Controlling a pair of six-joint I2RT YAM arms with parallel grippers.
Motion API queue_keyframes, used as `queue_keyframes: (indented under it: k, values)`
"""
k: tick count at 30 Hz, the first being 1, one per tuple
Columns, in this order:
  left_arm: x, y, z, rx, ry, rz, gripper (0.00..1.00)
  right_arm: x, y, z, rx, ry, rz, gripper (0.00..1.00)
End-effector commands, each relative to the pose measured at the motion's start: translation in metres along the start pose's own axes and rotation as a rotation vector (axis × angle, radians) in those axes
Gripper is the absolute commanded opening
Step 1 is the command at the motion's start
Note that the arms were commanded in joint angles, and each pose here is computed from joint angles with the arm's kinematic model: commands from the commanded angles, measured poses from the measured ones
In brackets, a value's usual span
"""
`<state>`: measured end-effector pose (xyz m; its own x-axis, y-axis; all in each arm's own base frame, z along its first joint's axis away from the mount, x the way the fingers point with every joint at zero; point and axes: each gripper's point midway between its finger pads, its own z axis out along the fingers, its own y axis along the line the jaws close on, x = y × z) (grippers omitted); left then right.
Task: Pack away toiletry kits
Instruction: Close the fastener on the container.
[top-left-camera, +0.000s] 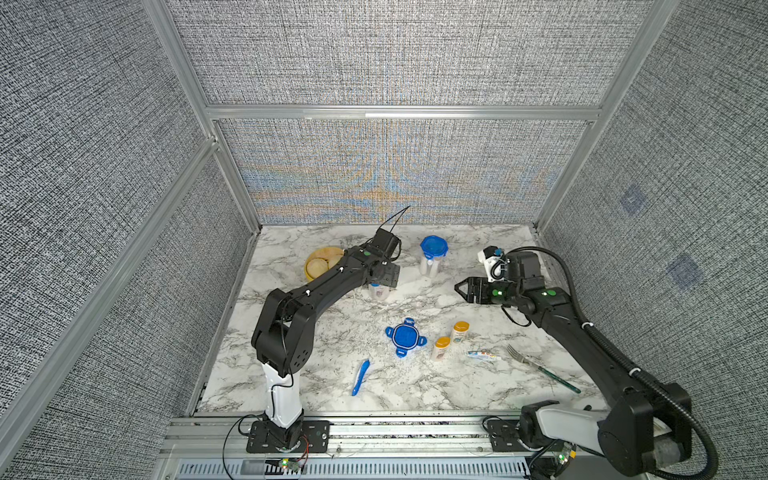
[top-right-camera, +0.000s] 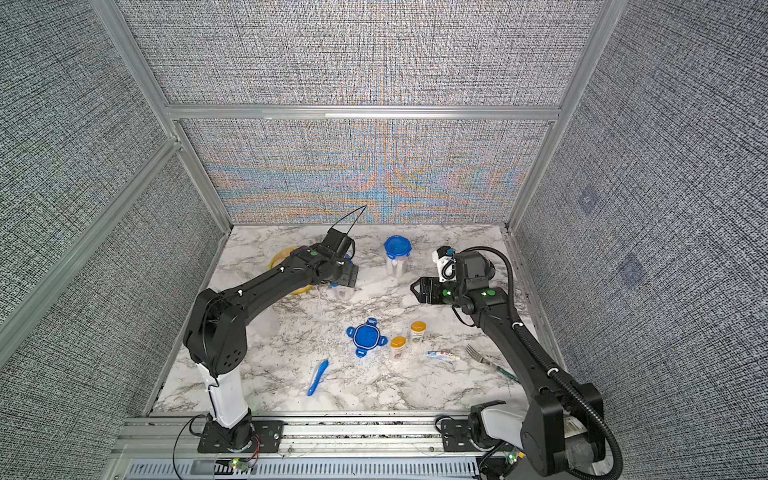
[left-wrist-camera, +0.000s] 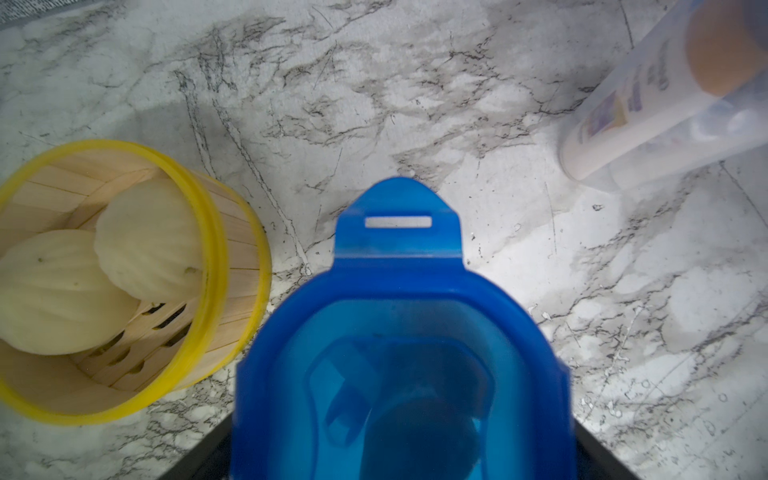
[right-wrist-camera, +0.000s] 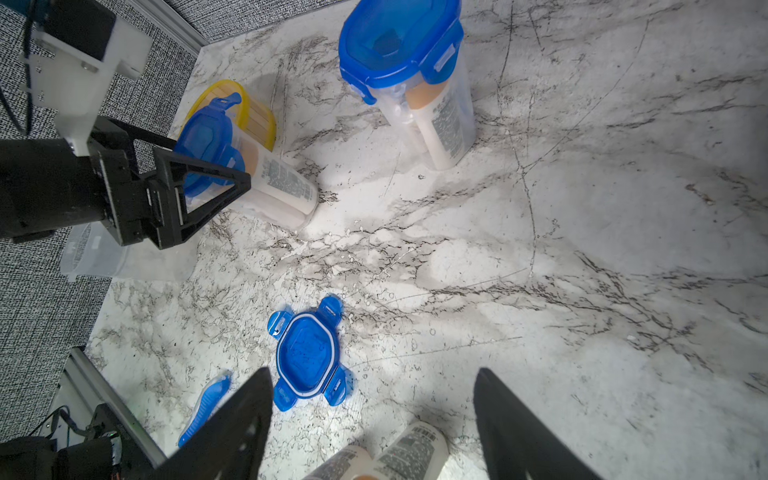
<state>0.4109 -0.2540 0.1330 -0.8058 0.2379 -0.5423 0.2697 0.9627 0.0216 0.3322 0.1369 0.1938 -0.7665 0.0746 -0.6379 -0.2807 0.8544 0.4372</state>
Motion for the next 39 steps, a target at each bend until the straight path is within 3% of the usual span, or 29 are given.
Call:
queue_keyframes:
  k: [1,5,11,19,24,29,33,39]
  values:
    - [-0.008,0.000,-0.005,0.000,-0.023,0.018,0.92,-0.002,0.002,-0.002,-0.003,-0.009,-0.002,0.78]
    - [-0.009,-0.002,-0.009,0.021,-0.037,0.029,1.00,-0.001,0.001,-0.002,-0.002,-0.003,0.001,0.82]
    - [-0.006,-0.006,-0.016,0.059,-0.045,0.057,0.99,0.000,0.002,-0.001,-0.006,0.004,-0.010,0.91]
    - [0.005,-0.003,-0.028,0.070,-0.031,0.093,0.99,-0.003,0.002,0.002,-0.007,-0.003,-0.045,0.92]
    - [0.006,0.002,-0.052,0.082,-0.080,0.105,0.99,-0.018,0.021,0.005,-0.055,-0.030,-0.202,0.94]
    - [0.002,0.023,-0.071,0.061,-0.182,0.070,0.99,-0.033,0.067,0.024,-0.161,-0.020,-0.422,0.99]
    - [-0.004,0.049,-0.062,0.105,-0.185,-0.011,0.99,-0.037,0.111,0.050,-0.292,0.025,-0.609,0.99]
    - [-0.022,0.061,-0.039,0.122,-0.158,-0.003,0.99,-0.045,0.162,0.088,-0.445,0.061,-0.838,0.99]
